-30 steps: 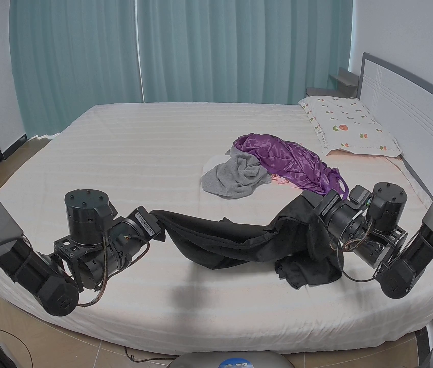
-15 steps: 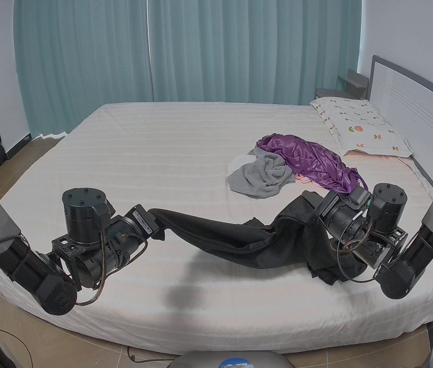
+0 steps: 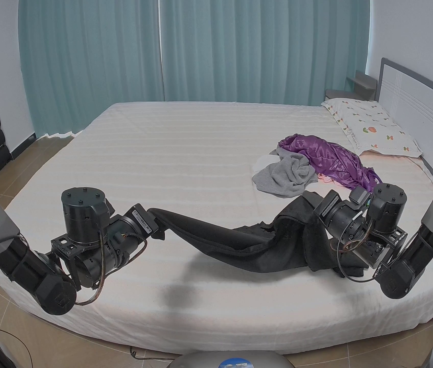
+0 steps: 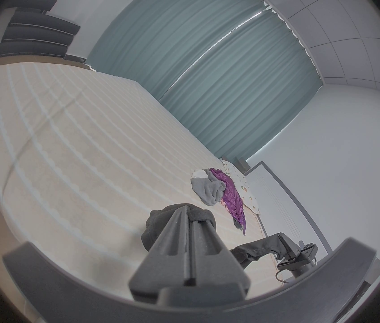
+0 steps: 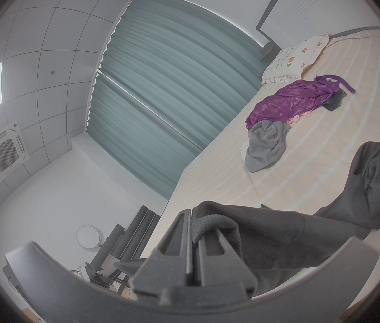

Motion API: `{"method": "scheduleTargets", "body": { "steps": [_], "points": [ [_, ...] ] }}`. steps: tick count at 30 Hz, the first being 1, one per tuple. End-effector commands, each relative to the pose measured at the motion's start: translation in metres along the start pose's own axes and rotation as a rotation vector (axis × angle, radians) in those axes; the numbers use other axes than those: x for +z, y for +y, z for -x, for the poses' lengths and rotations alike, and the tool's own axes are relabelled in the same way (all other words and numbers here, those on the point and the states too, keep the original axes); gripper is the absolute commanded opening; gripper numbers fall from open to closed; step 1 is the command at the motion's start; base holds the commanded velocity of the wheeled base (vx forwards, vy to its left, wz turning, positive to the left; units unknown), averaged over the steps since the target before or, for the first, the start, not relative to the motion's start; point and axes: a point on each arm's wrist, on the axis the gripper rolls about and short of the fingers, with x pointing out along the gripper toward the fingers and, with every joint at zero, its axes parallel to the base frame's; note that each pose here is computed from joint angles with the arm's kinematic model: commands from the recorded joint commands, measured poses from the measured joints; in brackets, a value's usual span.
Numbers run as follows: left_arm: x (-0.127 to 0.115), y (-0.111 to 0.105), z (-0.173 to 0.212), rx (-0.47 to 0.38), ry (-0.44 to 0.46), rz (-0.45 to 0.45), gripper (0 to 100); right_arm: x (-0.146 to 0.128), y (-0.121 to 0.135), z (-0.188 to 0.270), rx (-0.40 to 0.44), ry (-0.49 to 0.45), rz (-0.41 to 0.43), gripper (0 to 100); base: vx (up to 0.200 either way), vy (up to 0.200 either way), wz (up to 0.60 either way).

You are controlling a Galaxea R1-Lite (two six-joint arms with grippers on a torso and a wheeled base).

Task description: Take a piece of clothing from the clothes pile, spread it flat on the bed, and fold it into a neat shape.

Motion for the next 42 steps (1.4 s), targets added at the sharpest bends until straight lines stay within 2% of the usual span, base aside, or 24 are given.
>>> {"method": "scheduleTargets", "body": {
  "steps": [1,33,42],
  "points": [
    [0.001,0.000,0.000,-0.001,-0.004,0.001,0,-0.001,0.000,0.000,0.000,0.002,-0.001,0,0.000,0.200,0.00],
    [0.004,0.002,0.001,0.005,-0.014,0.005,0,0.001,0.001,0.001,0.003,-0.002,-0.001,0,0.000,0.200,0.00],
    [0.009,-0.001,0.013,-0.006,-0.024,0.004,0,0.003,-0.005,0.014,-0.033,0.004,-0.002,0,0.000,0.000,0.00]
  ]
}}
